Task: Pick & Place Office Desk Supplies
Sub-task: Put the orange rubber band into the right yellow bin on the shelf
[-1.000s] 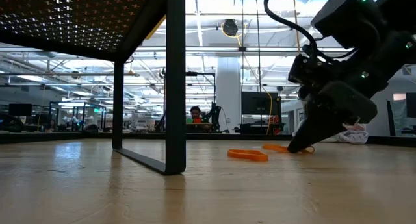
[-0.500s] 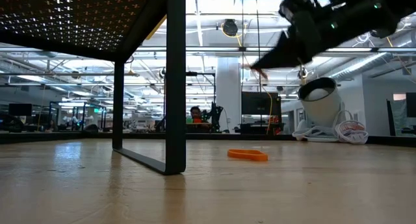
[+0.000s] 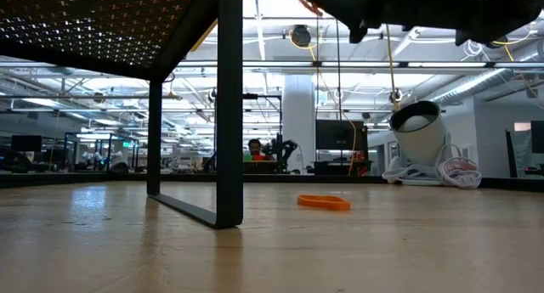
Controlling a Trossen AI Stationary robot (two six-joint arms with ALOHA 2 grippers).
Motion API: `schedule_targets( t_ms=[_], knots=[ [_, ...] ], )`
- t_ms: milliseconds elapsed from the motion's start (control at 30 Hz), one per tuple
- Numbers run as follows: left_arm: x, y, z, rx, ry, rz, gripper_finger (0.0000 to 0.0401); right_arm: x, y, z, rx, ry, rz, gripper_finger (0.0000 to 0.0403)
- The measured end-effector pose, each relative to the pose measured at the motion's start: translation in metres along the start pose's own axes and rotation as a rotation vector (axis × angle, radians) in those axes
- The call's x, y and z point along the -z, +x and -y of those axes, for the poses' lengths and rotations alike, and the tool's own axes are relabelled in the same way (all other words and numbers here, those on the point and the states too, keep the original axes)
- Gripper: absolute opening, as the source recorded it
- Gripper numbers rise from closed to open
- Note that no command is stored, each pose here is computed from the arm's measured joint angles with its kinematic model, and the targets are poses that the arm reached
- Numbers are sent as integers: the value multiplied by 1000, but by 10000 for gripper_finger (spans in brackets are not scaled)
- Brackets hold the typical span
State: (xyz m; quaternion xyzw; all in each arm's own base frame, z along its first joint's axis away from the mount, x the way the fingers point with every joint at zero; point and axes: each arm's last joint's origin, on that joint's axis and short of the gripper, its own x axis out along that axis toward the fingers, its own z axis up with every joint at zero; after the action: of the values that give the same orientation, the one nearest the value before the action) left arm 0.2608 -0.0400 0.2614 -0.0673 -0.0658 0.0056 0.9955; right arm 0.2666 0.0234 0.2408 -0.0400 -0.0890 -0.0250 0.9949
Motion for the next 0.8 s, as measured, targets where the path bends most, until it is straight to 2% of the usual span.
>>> schedule_targets(
  t_ms=[200,533,800],
  knots=[
    [10,15,1,125,-7,34,283,2,4,2,1,2,60,0],
    [17,54,0,85,42,16,283,6,24,-2,-27,12,82,0],
    [20,61,-4,11,69,24,282,2,27,-3,-29,23,118,0]
  ],
)
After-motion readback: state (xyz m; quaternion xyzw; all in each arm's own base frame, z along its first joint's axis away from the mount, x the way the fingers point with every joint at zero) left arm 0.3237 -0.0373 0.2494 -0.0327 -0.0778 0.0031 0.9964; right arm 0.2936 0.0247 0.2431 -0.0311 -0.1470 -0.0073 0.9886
